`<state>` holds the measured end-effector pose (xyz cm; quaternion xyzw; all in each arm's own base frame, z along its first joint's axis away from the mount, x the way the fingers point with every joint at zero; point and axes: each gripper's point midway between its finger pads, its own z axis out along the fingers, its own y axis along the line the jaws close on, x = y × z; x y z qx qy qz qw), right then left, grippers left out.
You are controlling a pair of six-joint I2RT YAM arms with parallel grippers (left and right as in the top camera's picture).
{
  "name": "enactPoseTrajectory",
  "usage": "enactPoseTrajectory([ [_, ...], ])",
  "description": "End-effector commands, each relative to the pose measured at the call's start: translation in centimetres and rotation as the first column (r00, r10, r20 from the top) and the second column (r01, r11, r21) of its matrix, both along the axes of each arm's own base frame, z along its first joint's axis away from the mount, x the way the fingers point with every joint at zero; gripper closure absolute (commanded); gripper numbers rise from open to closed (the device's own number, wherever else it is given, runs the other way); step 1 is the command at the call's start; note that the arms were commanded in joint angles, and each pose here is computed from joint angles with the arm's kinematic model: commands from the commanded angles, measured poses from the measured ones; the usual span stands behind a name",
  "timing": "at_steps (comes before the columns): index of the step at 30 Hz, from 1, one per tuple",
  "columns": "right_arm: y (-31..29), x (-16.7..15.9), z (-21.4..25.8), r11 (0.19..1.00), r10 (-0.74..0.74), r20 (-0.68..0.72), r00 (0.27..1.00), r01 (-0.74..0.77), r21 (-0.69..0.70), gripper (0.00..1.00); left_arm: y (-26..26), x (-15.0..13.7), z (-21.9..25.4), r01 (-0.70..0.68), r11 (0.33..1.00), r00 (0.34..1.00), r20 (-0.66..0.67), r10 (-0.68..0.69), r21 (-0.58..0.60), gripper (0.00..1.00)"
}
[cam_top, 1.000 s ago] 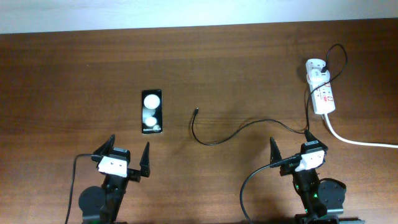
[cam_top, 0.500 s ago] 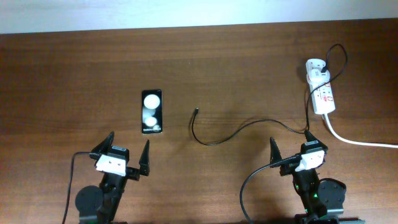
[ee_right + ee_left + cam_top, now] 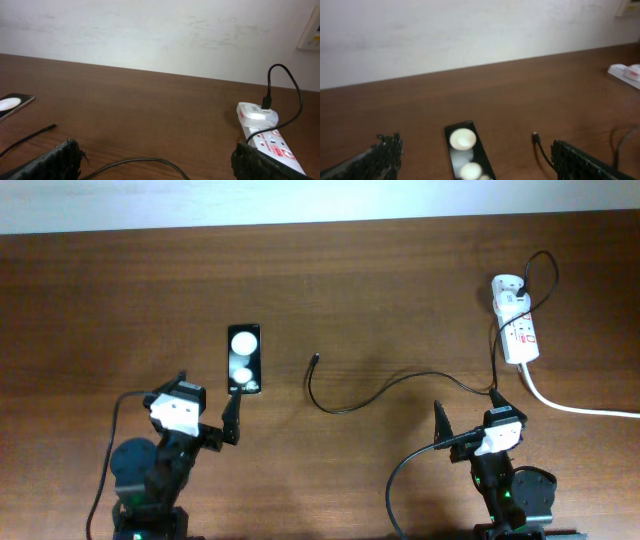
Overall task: Plug charger to phone and switch on socket
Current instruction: 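Raise the left arm and move its gripper over the black phone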
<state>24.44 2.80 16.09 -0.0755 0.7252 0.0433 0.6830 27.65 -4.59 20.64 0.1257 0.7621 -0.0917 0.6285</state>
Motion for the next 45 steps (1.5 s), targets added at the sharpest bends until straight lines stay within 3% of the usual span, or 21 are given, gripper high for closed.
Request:
enactPoseTrajectory([
  [1,0.2,0.0,-0.4,1.0,0.009,-0.012,1.0,-0.009,0.008,0.01,-0.7,1.0,1.3,0.04,0.999,0.999,-0.02,-0.04,-0.007,0.01],
  [14,0.2,0.0,-0.4,1.0,0.009,-0.012,1.0,-0.009,0.009,0.02,-2.1,5.2,0.0,0.139,0.989,0.943,-0.298,-0.148,-0.051,0.01],
  [25,0.2,0.0,-0.4,1.0,0.009,-0.012,1.0,-0.009,0.008,0.01,-2.2,5.3,5.4,0.144,0.987,0.926,-0.343,-0.157,-0.064,0.01],
  [35,0.2,0.0,-0.4,1.0,0.009,-0.012,1.0,-0.009,0.008,0.01,-1.2,7.0,5.3,0.149,0.989,0.818,-0.561,-0.124,-0.001,0.01],
  [39,0.2,0.0,-0.4,1.0,0.009,-0.012,1.0,-0.009,0.008,0.01,-1.3,6.7,5.2,0.154,0.988,0.809,-0.573,-0.132,-0.01,0.01],
  [45,0.2,0.0,-0.4,1.0,0.009,-0.012,1.0,-0.009,0.008,0.01,-1.3,8.3,6.6,0.153,0.988,0.858,-0.498,-0.13,0.004,0.01],
])
